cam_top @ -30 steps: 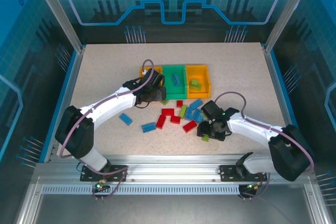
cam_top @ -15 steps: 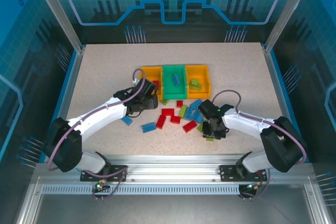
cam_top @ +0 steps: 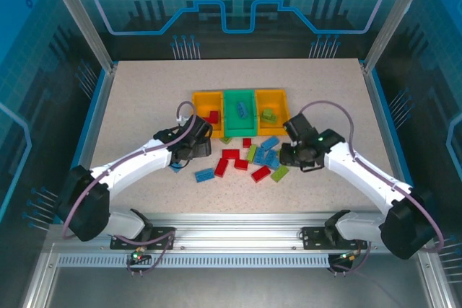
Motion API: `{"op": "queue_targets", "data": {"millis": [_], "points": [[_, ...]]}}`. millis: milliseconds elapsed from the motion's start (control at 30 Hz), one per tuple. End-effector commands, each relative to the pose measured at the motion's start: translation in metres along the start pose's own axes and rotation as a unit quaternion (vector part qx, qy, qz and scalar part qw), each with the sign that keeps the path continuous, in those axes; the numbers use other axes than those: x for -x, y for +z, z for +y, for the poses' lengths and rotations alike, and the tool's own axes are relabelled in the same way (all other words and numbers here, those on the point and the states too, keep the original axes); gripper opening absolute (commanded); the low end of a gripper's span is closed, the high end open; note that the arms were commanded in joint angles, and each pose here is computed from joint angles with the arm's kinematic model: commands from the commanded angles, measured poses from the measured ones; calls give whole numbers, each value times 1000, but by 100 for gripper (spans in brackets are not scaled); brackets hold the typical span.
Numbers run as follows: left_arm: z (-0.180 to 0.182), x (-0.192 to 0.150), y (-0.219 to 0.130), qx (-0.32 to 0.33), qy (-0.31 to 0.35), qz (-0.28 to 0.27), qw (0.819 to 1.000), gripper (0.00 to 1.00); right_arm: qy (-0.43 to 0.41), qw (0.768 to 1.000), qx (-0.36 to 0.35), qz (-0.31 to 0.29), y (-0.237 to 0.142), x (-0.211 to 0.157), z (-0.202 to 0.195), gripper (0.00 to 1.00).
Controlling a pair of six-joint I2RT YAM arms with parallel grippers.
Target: Sort the legos into containers by color
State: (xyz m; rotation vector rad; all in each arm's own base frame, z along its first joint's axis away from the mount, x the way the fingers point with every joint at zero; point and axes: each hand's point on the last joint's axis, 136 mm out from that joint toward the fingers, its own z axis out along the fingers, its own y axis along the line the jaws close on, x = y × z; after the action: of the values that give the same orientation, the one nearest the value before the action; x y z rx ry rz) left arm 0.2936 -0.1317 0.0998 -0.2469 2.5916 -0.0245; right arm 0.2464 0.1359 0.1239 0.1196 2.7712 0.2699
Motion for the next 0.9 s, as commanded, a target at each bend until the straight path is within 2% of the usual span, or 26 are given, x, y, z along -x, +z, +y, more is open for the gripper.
{"op": "queue_targets", "data": {"millis": [0, 133, 233, 333, 533, 700, 867], "points": [[23, -14, 0, 28, -36, 12, 999, 77, -51, 998, 18, -34, -10, 39, 15, 26], [44, -18, 2, 32, -80, 23, 996, 84, -82, 995, 3, -64, -3, 91, 23, 25], [64, -22, 4, 25, -136, 45, 989, 88, -87, 994, -9, -64, 15, 126, 23, 24], [76, -28, 3, 19, -176, 58, 982, 99, -106, 993, -26, -51, 38, 150, 25, 23], [83, -43, 4, 12, -221, 71, 973, 99, -108, 992, -57, -27, 78, 170, 22, 23], [80, -54, 18, 5, -270, 108, 957, 99, -110, 992, -60, -13, 99, 179, 25, 23], [76, -60, 30, 4, -285, 139, 948, 99, -121, 991, -62, 0, 115, 185, 27, 26]]}}
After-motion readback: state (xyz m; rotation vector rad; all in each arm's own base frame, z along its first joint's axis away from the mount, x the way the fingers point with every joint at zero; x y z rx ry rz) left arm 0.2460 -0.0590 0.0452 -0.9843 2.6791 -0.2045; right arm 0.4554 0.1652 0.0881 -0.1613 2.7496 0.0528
